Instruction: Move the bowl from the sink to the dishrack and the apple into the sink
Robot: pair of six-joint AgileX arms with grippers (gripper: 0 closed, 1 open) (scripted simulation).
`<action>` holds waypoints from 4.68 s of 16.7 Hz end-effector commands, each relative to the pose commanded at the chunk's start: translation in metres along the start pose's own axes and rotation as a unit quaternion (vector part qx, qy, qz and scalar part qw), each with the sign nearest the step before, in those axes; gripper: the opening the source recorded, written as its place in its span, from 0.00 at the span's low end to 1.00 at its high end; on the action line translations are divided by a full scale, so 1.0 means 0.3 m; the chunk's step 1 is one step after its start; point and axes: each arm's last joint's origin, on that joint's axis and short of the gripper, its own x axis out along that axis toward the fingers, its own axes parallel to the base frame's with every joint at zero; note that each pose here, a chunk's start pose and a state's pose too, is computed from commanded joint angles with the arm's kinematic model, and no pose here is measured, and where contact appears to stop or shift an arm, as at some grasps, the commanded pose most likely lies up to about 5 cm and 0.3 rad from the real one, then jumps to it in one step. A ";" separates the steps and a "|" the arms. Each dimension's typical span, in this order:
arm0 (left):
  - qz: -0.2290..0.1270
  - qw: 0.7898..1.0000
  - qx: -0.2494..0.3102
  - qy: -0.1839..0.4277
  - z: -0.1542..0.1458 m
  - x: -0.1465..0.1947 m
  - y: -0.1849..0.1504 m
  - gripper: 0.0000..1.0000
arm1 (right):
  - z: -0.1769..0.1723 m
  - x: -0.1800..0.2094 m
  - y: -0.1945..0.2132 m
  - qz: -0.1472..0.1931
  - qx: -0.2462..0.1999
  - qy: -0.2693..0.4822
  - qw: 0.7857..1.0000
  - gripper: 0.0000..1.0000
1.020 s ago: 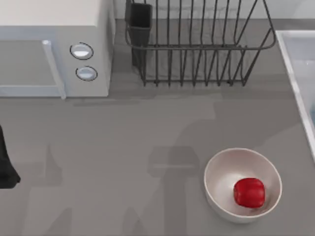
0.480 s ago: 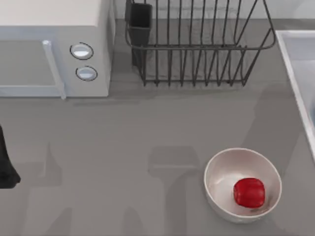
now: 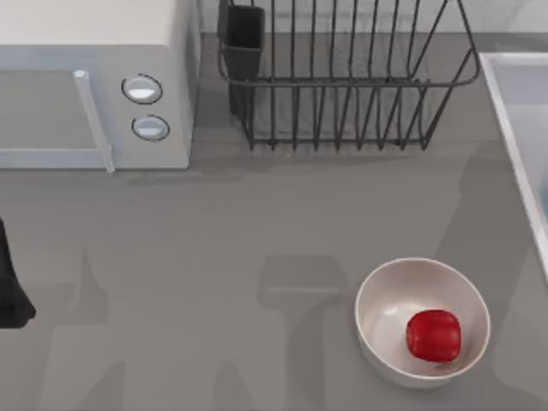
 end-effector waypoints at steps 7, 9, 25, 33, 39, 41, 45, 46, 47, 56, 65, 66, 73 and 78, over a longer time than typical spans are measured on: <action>0.000 1.000 0.000 0.000 0.000 0.000 0.000 1.00 | 0.010 0.145 0.000 0.000 0.000 -0.001 1.000 1.00; 0.000 1.000 0.000 0.000 0.000 0.000 0.000 1.00 | 0.010 0.243 -0.002 -0.002 0.000 -0.005 1.000 1.00; 0.000 1.000 0.000 0.000 0.000 0.000 0.000 1.00 | 0.000 0.333 0.000 0.000 0.000 0.000 1.000 0.25; 0.000 1.000 0.000 0.000 0.000 0.000 0.000 1.00 | 0.000 0.333 0.000 0.000 0.000 0.000 1.000 0.00; 0.000 1.000 0.000 0.000 0.000 0.000 0.000 1.00 | -0.004 0.312 -0.003 0.000 0.000 -0.001 1.000 0.00; 0.000 1.000 0.000 0.000 0.000 0.000 0.000 1.00 | -0.031 0.251 -0.032 0.002 0.001 0.004 1.000 0.00; 0.000 1.000 0.000 0.000 0.000 0.000 0.000 1.00 | -0.153 -0.018 -0.115 0.003 0.000 0.007 1.000 0.00; 0.000 1.000 0.000 0.000 0.000 0.000 0.000 1.00 | -0.203 -0.111 -0.131 0.002 0.000 0.005 1.000 0.00; 0.000 1.000 0.000 0.000 0.000 0.000 0.000 1.00 | -0.262 -0.208 -0.142 0.001 -0.001 0.003 1.000 0.00; 0.000 1.000 0.000 0.000 0.000 0.000 0.000 1.00 | -0.837 -0.747 -0.018 -0.005 -0.002 -0.006 1.000 0.00; 0.000 1.000 0.000 0.000 0.000 0.000 0.000 1.00 | -0.878 -0.771 0.010 -0.007 -0.004 -0.004 1.000 0.00; 0.000 1.000 0.000 0.000 0.000 0.000 0.000 1.00 | -0.860 -0.774 0.017 -0.019 -0.006 -0.008 1.000 0.00; 0.000 1.000 0.000 0.000 0.000 0.000 0.000 1.00 | -0.511 -0.774 0.265 -0.179 -0.077 -0.142 0.971 0.00; 0.000 1.000 0.000 0.000 0.000 0.000 0.000 1.00 | -0.300 -0.768 0.815 -0.203 -0.130 -0.367 0.898 0.00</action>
